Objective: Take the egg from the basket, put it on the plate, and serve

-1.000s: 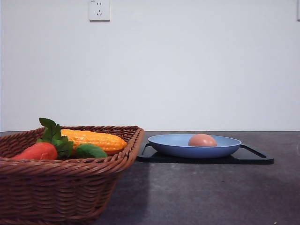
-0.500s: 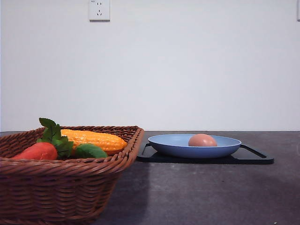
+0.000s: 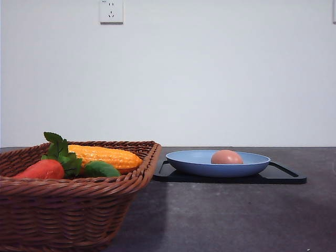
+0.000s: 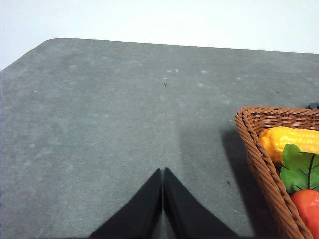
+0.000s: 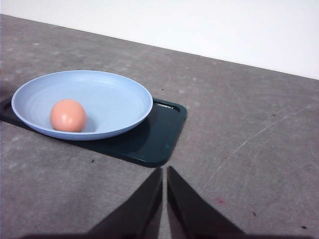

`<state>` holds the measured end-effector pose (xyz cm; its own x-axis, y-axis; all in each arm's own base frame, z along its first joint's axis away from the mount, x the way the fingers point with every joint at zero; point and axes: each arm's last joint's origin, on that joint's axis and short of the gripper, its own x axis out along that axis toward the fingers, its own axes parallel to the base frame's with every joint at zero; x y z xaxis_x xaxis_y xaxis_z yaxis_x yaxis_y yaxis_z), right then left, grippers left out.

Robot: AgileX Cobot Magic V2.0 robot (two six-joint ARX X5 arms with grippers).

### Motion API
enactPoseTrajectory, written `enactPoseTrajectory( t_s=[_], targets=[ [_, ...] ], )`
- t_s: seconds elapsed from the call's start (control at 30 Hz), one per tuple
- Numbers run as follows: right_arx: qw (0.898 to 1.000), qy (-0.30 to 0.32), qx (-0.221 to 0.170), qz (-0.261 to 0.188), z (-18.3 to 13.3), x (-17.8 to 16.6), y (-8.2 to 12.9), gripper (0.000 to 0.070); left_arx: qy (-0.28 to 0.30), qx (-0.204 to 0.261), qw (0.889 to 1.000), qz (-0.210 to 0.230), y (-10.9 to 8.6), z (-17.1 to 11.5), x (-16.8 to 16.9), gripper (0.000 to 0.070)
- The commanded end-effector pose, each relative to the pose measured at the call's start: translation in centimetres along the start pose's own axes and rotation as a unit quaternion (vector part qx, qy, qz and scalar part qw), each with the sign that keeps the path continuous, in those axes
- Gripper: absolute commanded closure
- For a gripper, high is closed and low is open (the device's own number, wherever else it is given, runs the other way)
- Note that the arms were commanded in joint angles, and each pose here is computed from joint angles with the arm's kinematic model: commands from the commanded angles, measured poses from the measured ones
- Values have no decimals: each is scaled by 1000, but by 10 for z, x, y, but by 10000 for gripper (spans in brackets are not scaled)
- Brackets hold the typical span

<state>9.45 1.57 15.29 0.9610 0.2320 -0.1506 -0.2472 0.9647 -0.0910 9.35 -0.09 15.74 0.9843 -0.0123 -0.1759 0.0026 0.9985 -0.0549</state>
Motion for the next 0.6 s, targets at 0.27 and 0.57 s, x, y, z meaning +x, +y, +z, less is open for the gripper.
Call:
enactPoseTrajectory(
  t_s=[0.27, 0.57],
  targets=[
    [1000, 0, -3, 1, -2, 1, 0, 700, 21, -3, 1000, 0, 1, -9, 2, 700],
    [1000, 0, -3, 1, -2, 1, 0, 700, 21, -3, 1000, 0, 1, -9, 2, 700]
  ],
)
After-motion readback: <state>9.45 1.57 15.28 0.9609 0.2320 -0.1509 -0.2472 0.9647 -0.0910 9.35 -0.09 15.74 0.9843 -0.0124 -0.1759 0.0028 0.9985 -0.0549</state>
